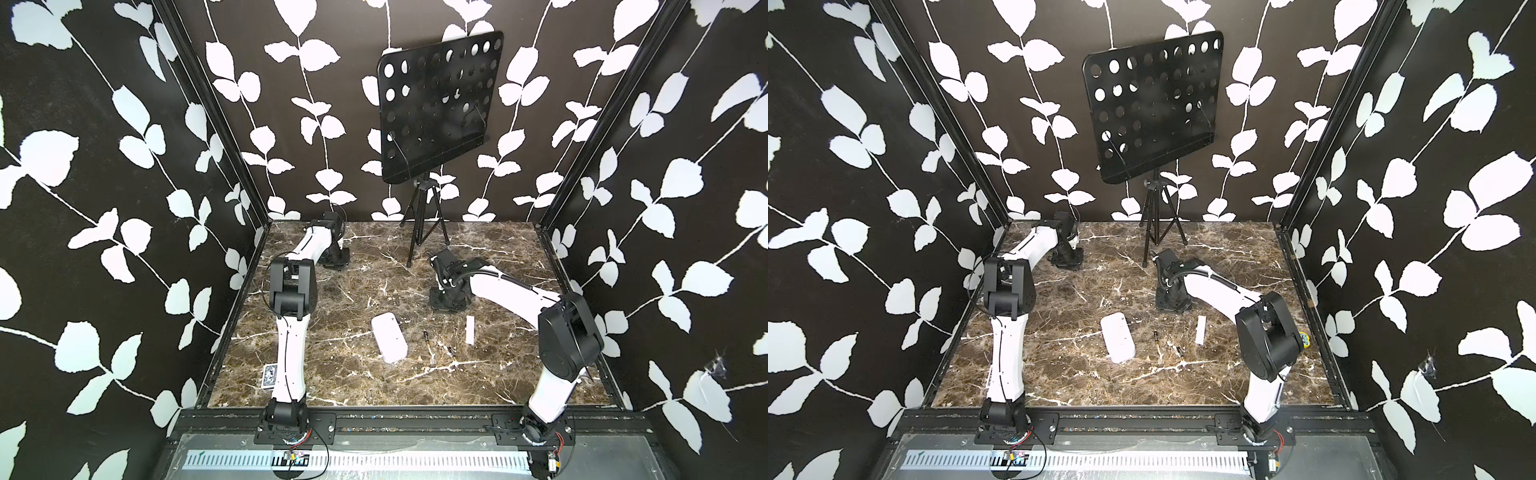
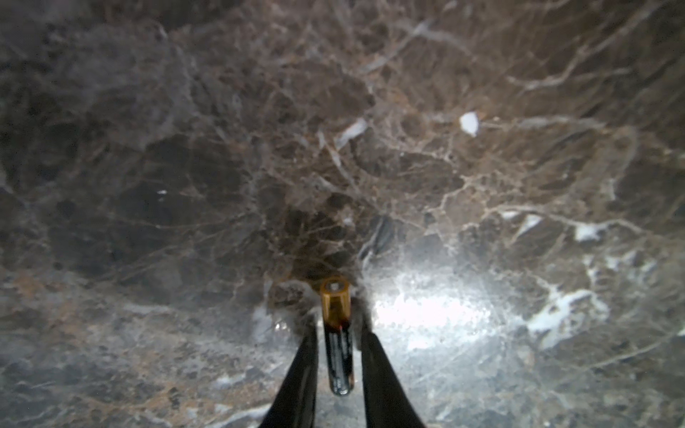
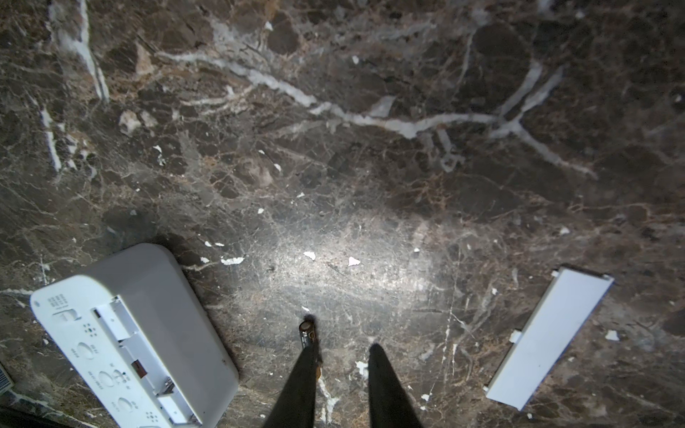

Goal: Insert the battery into the alarm
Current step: Pick up the battery at the center of the board.

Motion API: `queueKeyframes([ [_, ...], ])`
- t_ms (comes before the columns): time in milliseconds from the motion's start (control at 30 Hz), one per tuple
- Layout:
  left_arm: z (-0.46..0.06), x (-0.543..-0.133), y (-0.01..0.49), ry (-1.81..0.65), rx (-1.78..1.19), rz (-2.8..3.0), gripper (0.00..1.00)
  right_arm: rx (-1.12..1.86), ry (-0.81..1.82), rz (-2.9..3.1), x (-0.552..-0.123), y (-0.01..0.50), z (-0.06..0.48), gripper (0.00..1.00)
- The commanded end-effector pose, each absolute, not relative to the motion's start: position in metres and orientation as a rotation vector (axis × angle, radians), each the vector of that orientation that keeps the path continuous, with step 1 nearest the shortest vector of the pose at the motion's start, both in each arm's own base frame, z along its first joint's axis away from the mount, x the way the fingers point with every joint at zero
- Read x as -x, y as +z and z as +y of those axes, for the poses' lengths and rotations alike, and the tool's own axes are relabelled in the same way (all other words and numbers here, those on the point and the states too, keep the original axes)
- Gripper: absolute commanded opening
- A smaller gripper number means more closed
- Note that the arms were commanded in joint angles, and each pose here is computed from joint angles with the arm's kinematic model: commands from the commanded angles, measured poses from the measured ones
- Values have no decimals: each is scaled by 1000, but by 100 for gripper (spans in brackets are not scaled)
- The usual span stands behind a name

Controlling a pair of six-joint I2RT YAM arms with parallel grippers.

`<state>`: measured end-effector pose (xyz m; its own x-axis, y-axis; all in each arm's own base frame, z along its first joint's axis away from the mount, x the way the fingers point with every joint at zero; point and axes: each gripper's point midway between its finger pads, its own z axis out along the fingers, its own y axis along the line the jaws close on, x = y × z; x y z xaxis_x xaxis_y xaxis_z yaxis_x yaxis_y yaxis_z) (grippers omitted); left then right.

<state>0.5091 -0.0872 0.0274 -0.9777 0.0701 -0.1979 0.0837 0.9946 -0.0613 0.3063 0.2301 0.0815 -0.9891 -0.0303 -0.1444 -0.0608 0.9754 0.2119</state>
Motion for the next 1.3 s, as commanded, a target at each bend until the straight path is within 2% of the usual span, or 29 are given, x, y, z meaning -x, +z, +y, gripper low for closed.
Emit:
queueKeyframes([
  [0, -88, -498, 14, -107, -138, 2999, 14, 76, 284, 2987, -302, 86, 220, 24],
  [67, -89, -496, 12, -112, -149, 3008, 9, 76, 286, 2983, -302, 88, 221, 24],
  [133, -90, -495, 12, -121, -168, 3013, 1, 77, 288, 2980, -302, 89, 221, 24],
  [267, -92, -495, 29, -140, -217, 2988, 0, 79, 323, 2937, -308, 104, 223, 24],
  [367, -108, -497, 72, -202, -311, 2876, 0, 84, 409, 2860, -317, 128, 229, 24],
  [467, -140, -492, 136, -219, -521, 2626, 0, 77, 551, 2760, -325, 158, 237, 26],
  [633, -214, -441, 252, -138, -952, 1987, 0, 124, 868, 2546, -320, 222, 258, 28],
  [833, -269, -343, 351, -82, -1203, 1202, 0, 111, 1083, 2443, -288, 268, 258, 30],
  [967, -289, -294, 369, 116, -1381, 932, 0, 92, 1258, 2402, -263, 300, 260, 32],
  [1067, -298, -272, 371, 217, -1452, 799, 0, -1, 1357, 2396, -251, 318, 259, 44],
  [1267, -300, -259, 362, 310, -1523, 692, 0, -286, 1562, 2407, -244, 340, 263, 44],
])
